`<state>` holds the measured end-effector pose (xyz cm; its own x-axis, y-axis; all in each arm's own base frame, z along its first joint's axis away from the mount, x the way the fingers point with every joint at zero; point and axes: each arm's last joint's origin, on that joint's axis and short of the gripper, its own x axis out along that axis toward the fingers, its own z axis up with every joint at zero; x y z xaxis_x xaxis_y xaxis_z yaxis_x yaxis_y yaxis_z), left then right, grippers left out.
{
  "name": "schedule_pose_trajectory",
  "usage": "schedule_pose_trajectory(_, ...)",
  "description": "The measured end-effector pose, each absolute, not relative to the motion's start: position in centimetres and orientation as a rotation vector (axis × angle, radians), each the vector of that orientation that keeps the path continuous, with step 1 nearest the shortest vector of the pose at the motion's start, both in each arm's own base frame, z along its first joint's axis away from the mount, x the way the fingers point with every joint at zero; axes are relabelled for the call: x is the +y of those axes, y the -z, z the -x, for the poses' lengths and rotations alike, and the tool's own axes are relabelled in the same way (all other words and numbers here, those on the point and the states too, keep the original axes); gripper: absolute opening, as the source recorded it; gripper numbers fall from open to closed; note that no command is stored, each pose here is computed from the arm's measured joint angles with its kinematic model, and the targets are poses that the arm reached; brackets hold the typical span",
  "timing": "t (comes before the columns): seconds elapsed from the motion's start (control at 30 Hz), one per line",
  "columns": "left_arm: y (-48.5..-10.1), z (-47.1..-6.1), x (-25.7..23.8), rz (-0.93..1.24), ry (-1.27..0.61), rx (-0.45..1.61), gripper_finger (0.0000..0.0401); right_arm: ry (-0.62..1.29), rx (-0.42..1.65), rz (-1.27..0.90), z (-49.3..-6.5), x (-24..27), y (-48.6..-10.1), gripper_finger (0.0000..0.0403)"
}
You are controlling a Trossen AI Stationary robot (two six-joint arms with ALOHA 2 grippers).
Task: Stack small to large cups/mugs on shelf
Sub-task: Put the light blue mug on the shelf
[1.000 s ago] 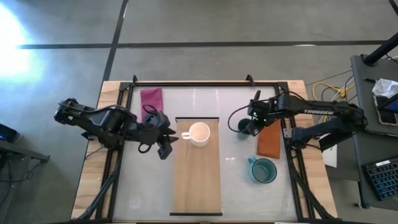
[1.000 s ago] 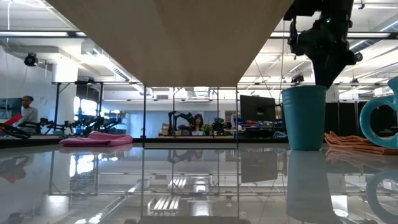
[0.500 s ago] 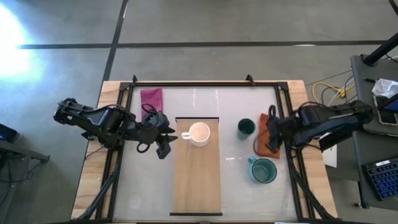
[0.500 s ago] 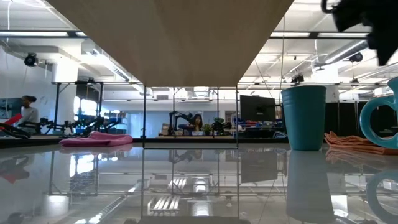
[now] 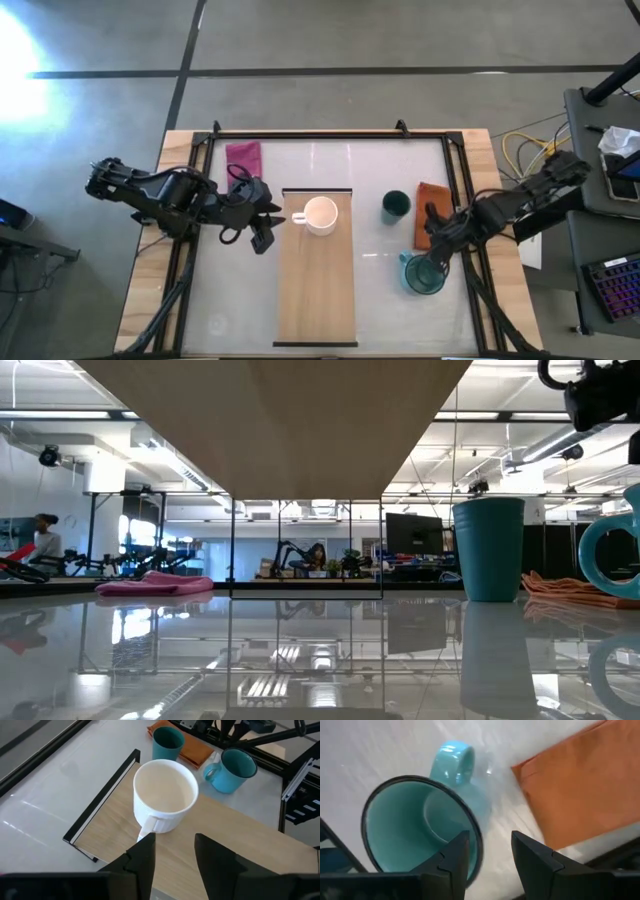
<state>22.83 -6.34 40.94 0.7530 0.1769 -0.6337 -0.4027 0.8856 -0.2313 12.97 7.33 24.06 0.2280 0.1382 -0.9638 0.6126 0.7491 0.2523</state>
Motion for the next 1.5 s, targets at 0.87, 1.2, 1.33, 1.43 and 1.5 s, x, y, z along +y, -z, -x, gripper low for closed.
schedule_pose_trajectory(0.87, -40.8, -23.0, -6.4, 0.369, -0.326, 0.651, 0.0122, 0.437, 1.505, -0.584, -15.1, 9.6, -18.6, 0.0105)
schedule_pose_trajectory(1.2, -40.5, -22.7, -6.3, 0.351, -0.34, 0.687, 0.0122, 0.353, 1.52, -0.483, -16.3, 10.3, -20.0, 0.0018)
schedule_pose_trajectory(1.33, -39.8, -22.6, -6.1, 0.366, -0.375, 0.73, 0.0122, 0.305, 1.536, -0.419, -17.2, 10.9, -23.0, 0.0018)
schedule_pose_trajectory(1.43, -39.2, -22.7, -6.2, 0.367, -0.383, 0.742, 0.0122, 0.218, 1.517, -0.369, -18.4, 11.7, -26.3, 0.0018)
schedule_pose_trajectory(1.5, -38.8, -22.8, -6.2, 0.363, -0.388, 0.751, 0.0122, 0.191, 1.532, -0.307, -19.1, 12.1, -28.2, 0.0018)
